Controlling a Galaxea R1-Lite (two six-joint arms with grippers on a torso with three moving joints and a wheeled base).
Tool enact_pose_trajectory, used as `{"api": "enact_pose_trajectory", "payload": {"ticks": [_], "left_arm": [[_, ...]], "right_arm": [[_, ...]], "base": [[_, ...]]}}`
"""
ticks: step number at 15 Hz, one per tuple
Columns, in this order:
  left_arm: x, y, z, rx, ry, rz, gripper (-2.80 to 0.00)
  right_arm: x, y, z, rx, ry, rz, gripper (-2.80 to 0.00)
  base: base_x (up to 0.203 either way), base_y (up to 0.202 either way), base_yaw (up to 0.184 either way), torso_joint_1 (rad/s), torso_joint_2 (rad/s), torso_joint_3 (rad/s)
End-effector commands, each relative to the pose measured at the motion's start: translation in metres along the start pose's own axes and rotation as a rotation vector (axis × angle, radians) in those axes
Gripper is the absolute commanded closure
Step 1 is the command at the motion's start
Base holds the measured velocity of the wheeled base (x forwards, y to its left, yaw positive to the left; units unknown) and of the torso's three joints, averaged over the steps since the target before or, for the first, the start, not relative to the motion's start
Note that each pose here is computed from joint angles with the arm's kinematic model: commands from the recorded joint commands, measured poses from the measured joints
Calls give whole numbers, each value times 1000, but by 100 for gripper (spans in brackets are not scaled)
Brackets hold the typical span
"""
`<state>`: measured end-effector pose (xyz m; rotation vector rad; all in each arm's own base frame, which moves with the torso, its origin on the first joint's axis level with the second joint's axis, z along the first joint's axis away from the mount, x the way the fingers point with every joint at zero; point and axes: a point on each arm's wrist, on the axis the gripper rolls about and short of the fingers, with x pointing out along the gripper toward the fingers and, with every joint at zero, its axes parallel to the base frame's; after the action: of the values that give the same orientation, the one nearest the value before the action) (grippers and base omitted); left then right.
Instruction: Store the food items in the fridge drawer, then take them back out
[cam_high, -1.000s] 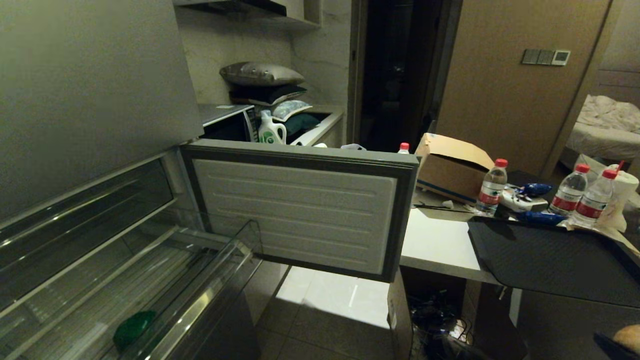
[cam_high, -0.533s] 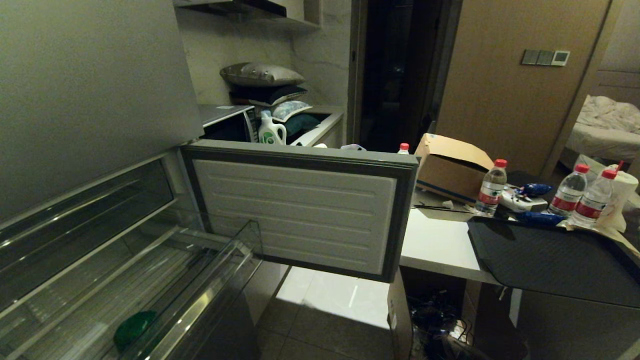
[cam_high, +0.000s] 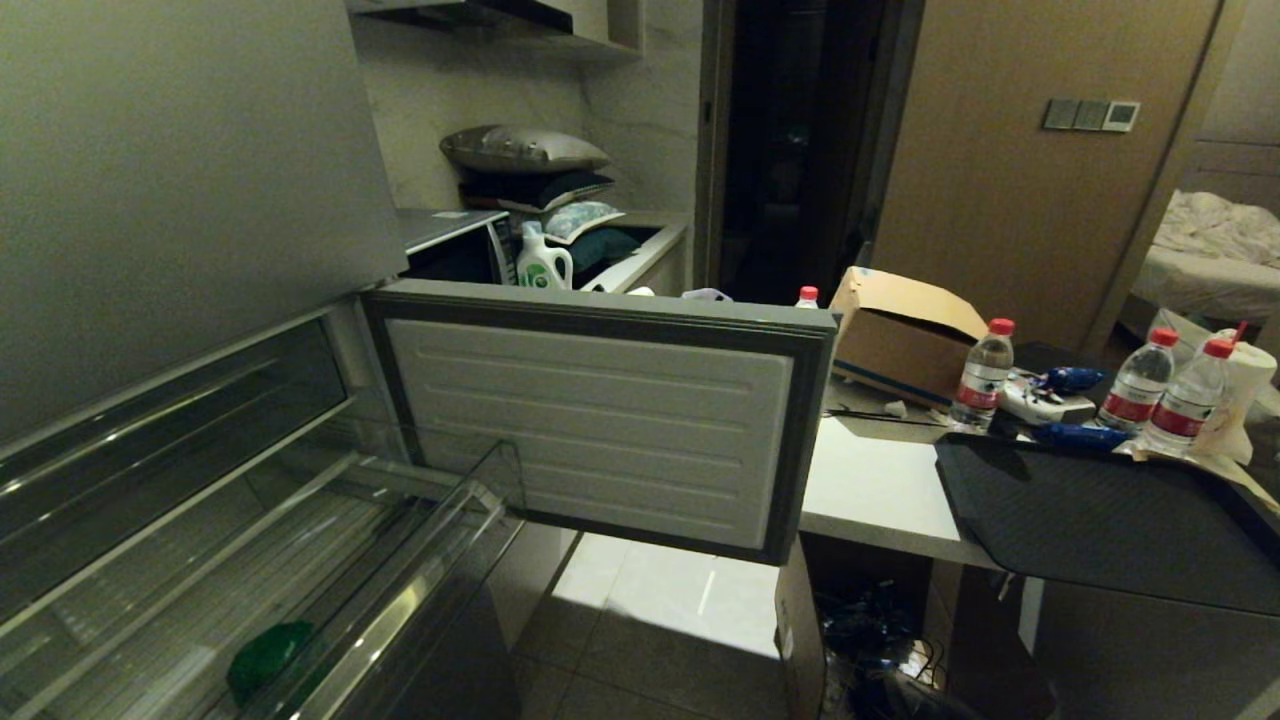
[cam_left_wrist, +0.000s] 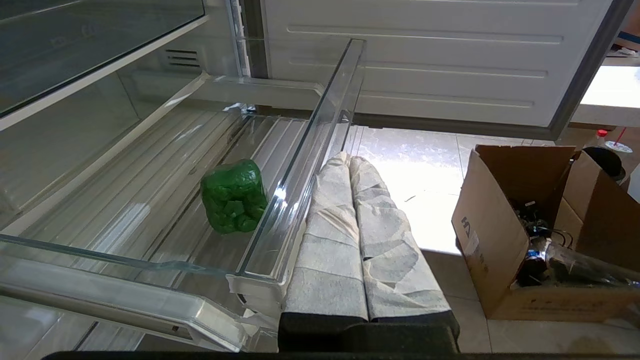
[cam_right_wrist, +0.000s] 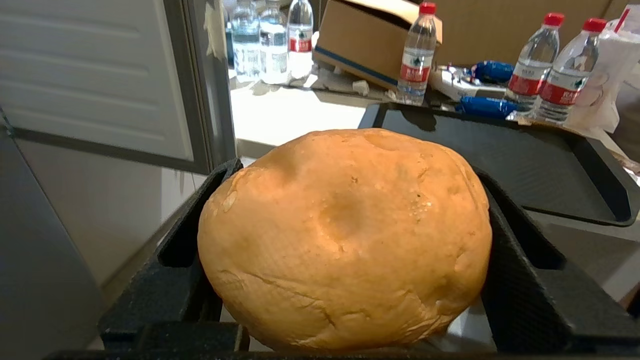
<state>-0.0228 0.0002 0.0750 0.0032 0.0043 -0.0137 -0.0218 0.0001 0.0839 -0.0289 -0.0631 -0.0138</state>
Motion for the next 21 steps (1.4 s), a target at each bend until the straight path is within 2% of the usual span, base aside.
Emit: {"api": "enact_pose_trajectory", "payload": {"ticks": [1,8,21], "left_arm": [[0,0,0,0,2,0,0],[0,0,0,0,2,0,0],[0,0,0,0,2,0,0]], "right_arm": [[0,0,-9,1,13,1,0],[0,0,-9,1,13,2,0],[0,0,-9,3,13,-1,0]], "base": [[0,0,0,0,0,0],[-1,-1,13,1,0,0],[0,-9,174,4,1,2]]}}
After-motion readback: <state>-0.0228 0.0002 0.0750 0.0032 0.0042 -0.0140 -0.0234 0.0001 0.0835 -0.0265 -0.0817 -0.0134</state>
